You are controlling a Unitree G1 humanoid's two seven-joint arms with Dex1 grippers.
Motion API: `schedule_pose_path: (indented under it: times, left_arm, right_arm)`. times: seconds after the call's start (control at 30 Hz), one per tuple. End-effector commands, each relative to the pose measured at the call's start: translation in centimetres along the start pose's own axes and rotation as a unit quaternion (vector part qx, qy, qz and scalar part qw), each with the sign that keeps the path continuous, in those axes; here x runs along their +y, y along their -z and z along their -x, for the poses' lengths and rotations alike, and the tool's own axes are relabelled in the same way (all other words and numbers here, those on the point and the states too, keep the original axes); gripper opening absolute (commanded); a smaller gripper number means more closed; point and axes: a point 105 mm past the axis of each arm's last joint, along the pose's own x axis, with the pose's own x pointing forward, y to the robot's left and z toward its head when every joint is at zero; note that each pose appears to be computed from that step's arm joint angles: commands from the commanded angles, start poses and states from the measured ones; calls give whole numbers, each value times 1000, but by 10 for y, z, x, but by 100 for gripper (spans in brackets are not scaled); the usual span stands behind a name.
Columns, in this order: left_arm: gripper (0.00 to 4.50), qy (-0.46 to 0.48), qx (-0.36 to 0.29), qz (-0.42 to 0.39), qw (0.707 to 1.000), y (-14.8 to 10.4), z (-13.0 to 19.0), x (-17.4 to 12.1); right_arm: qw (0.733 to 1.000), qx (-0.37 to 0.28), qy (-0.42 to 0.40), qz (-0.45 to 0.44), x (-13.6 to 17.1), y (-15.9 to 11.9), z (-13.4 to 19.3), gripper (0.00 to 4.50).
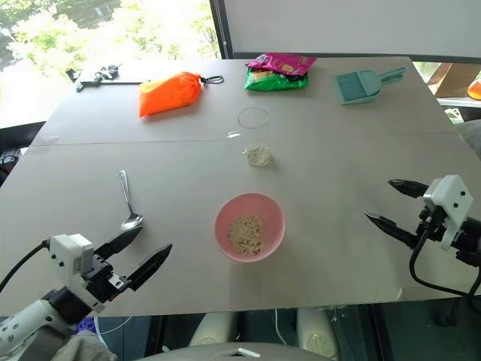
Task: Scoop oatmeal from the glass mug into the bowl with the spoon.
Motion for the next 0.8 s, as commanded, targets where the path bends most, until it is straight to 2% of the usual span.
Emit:
schedule_pose_path:
  times: [0.03,0.13,0.2,0.37,0.53,0.8]
  left_arm:
    - [450,-3,-29,-12,1000,-12,-5,2]
    - [450,-49,-57,-3,997,-18,-14,18]
    - [450,-83,-67,2,994,-21,-18,27]
    - [450,-160,-113,36,980,-48,-38,43]
    - [450,-260,-100,82,957,-65,-50,70]
    - [450,-365,-77,77,924,-71,-45,92]
  right_arm:
    - [999,-29,17,30,-5,-16,-3,449]
    - [995,-86,35,39,-6,-30,-14,449]
    - [994,-111,-11,-8,-3,-35,-17,449]
    - [981,-167,-91,36,-1,-59,-23,449]
    - [955,-221,-187,65,8,-87,-20,449]
    - [931,-266,-243,57,9,-108,-20,449]
